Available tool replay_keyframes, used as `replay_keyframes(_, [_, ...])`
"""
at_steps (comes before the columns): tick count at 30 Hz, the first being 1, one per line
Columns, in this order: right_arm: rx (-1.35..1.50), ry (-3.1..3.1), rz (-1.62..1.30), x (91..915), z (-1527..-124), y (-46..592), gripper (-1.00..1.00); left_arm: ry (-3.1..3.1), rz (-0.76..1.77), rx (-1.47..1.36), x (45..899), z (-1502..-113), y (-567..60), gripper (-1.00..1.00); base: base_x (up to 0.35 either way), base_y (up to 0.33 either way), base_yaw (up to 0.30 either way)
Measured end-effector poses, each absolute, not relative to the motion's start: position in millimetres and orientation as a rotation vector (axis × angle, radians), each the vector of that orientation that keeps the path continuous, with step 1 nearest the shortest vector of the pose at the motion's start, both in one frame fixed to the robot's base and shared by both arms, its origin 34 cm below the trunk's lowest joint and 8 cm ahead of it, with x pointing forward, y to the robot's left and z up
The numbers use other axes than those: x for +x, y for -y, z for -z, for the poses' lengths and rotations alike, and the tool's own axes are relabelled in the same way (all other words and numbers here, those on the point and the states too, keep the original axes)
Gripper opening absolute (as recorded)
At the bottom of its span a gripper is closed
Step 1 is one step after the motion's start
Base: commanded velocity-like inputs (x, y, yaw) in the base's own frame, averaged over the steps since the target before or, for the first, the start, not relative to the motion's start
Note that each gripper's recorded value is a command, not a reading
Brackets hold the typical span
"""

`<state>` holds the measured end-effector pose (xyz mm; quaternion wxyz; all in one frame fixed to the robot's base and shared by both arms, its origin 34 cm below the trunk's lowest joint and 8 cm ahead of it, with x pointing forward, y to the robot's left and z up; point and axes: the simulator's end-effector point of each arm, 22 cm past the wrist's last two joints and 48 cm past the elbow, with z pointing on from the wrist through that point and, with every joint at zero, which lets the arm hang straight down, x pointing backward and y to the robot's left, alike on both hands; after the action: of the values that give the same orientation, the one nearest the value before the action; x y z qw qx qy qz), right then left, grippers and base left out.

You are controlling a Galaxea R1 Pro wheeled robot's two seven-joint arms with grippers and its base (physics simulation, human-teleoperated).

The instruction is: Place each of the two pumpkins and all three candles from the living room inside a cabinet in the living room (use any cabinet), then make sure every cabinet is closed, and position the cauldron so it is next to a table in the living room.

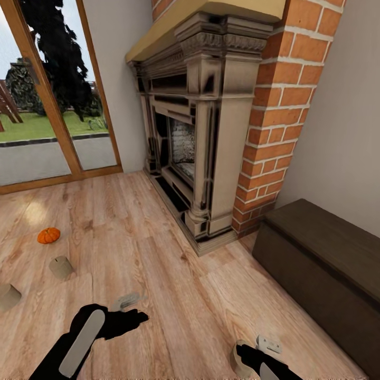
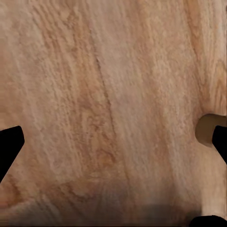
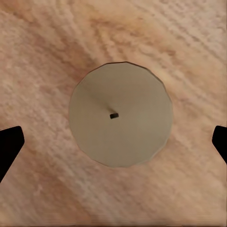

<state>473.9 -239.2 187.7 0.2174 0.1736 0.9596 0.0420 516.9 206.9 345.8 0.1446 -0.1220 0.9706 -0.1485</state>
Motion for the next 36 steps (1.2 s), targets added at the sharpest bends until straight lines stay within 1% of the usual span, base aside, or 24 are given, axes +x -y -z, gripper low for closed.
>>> replay_keyframes(11, [0.487,-2.701,-0.106,460,-169,239,1.0,-2.839,0.614,-0.473,506,-335,-207,1.0,0.0,0.0,0.0])
replay_keyframes(25, [0.492,-2.76,-0.102,438,-146,233,1.0,-2.882,0.668,-0.501,496,-314,-203,1.0,0.0,0.0,0.0])
replay_keyframes(36, [0.467,-2.764,-0.103,438,-147,230,1.0,-2.88,0.672,-0.502,496,-314,-203,1.0,0.01,0.0,0.0])
